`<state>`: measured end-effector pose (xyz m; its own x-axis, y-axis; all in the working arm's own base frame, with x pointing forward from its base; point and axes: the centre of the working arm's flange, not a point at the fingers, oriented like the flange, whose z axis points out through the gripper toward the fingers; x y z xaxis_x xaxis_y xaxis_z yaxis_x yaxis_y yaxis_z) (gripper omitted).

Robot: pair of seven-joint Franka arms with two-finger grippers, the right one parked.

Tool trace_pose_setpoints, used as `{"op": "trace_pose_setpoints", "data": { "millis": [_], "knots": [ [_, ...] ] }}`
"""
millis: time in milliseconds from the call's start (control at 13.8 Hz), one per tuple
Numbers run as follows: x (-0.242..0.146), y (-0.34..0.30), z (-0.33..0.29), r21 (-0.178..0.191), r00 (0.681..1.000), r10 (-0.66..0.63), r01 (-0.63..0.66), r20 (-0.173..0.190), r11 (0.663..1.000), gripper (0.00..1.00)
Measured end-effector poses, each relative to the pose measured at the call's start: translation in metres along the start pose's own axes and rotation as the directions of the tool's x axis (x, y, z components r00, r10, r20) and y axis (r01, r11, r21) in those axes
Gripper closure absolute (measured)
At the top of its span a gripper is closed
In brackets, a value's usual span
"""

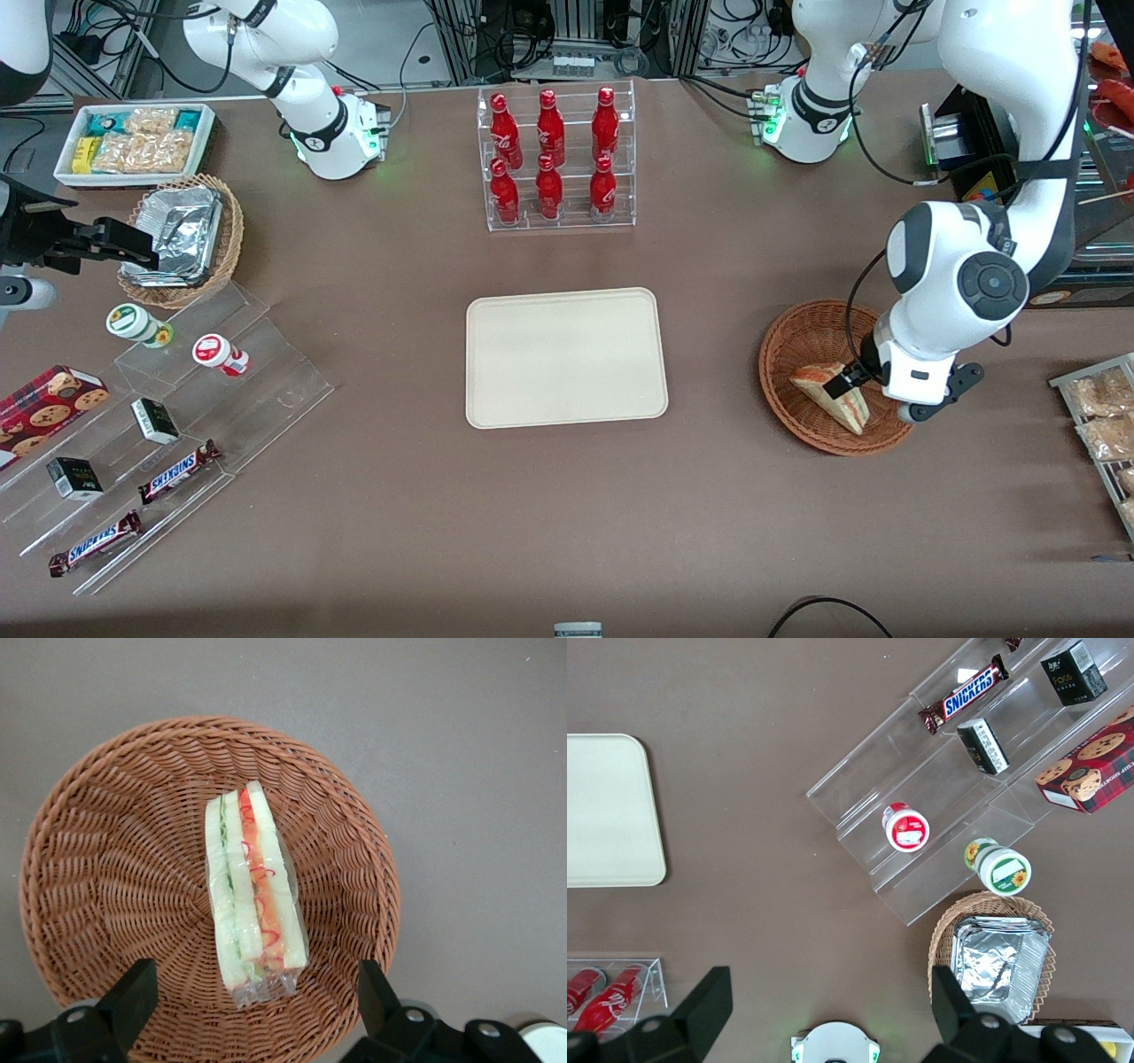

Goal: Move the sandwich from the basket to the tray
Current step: 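Lower the open left gripper around the wrapped sandwich in the basket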

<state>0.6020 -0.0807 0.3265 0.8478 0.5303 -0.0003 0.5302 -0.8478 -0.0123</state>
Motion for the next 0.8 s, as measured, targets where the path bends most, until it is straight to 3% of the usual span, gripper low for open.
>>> {"op": "trace_pose_setpoints", "data": {
  "millis": [507,797],
  "knots": [
    [-0.012,-0.007,0.036,0.018,1.000,-0.001,0.000,0.021,1.000,0.00],
    [-0.012,-0.008,0.044,-0.003,1.000,-0.020,0.020,-0.004,1.000,0.00]
  ]
}}
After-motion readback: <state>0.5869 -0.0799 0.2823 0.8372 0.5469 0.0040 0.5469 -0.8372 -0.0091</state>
